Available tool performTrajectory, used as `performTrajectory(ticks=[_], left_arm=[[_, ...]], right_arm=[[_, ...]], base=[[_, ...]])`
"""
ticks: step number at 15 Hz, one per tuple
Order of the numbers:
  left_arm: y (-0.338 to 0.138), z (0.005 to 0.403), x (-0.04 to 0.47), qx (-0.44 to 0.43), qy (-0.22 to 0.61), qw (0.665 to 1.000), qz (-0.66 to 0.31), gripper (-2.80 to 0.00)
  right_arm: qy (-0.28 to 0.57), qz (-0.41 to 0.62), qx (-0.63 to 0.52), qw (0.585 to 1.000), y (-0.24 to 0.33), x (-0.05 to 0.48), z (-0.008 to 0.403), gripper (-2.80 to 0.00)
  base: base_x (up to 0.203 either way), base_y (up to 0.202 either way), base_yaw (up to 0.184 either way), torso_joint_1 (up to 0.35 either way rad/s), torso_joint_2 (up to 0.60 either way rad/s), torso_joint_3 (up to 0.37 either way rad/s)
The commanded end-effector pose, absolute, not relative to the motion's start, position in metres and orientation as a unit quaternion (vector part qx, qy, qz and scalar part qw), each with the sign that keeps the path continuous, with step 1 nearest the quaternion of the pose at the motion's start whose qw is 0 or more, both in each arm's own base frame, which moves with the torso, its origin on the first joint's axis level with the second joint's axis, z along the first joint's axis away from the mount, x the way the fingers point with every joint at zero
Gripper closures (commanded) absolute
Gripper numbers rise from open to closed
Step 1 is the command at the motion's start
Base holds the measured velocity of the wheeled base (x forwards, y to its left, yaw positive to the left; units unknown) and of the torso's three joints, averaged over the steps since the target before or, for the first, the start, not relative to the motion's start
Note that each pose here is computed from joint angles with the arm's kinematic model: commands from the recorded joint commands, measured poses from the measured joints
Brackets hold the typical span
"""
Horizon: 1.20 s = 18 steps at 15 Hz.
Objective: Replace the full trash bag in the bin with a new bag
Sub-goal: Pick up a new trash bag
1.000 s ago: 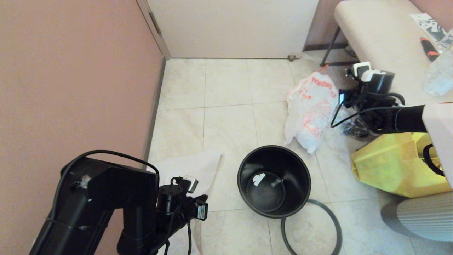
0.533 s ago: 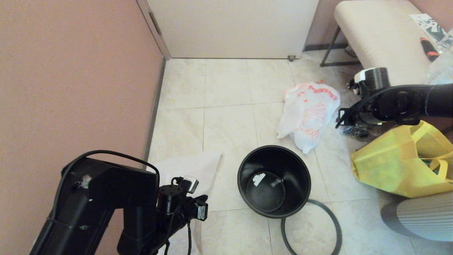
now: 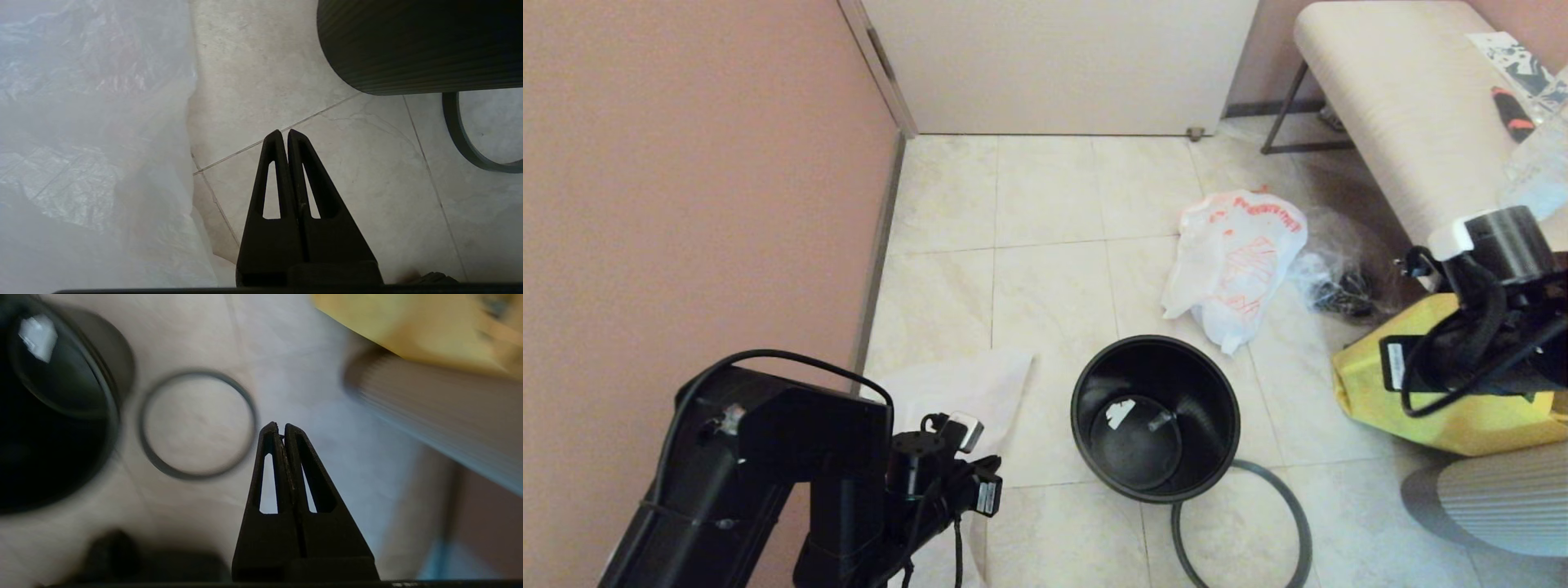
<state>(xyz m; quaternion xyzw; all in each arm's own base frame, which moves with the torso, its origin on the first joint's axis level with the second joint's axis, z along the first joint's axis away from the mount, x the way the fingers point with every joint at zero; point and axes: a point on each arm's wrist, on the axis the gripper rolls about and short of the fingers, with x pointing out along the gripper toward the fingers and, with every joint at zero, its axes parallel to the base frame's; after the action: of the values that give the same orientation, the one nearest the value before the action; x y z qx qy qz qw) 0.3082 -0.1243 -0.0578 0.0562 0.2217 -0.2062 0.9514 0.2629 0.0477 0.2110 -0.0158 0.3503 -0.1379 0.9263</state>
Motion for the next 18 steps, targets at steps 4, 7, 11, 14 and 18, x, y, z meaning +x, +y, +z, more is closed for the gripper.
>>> performTrajectory(ticks=[4, 7, 11, 14, 18], left_arm=[[-0.117, -0.059, 0.311, 0.052, 0.222, 0.952, -0.202, 0.00], [-0.116, -0.060, 0.311, 0.053, 0.222, 0.953, -0.201, 0.00], [-0.117, -0.063, 0.311, 0.056, 0.225, 0.952, -0.201, 0.00], [-0.117, -0.063, 0.312, 0.055, 0.223, 0.952, -0.201, 0.00], [-0.116, -0.061, 0.313, 0.053, 0.221, 0.953, -0.199, 0.00]], right_arm=[[0.266, -0.137, -0.038, 0.953, 0.040, 0.137, 0.222, 0.00], [0.210, -0.175, -0.007, 0.962, 0.018, 0.098, 0.222, 0.00], [0.123, -0.240, 0.042, 0.962, -0.004, 0.053, 0.225, 0.00], [0.092, -0.269, 0.057, 0.957, -0.011, 0.026, 0.211, 0.00], [0.097, -0.291, 0.058, 0.950, -0.013, 0.001, 0.161, 0.00]], base=[[0.000, 0.000, 0.000, 0.000, 0.00, 0.000], [0.000, 0.000, 0.000, 0.000, 0.00, 0.000], [0.000, 0.000, 0.000, 0.000, 0.00, 0.000], [0.000, 0.000, 0.000, 0.000, 0.00, 0.000], [0.000, 0.000, 0.000, 0.000, 0.00, 0.000]])
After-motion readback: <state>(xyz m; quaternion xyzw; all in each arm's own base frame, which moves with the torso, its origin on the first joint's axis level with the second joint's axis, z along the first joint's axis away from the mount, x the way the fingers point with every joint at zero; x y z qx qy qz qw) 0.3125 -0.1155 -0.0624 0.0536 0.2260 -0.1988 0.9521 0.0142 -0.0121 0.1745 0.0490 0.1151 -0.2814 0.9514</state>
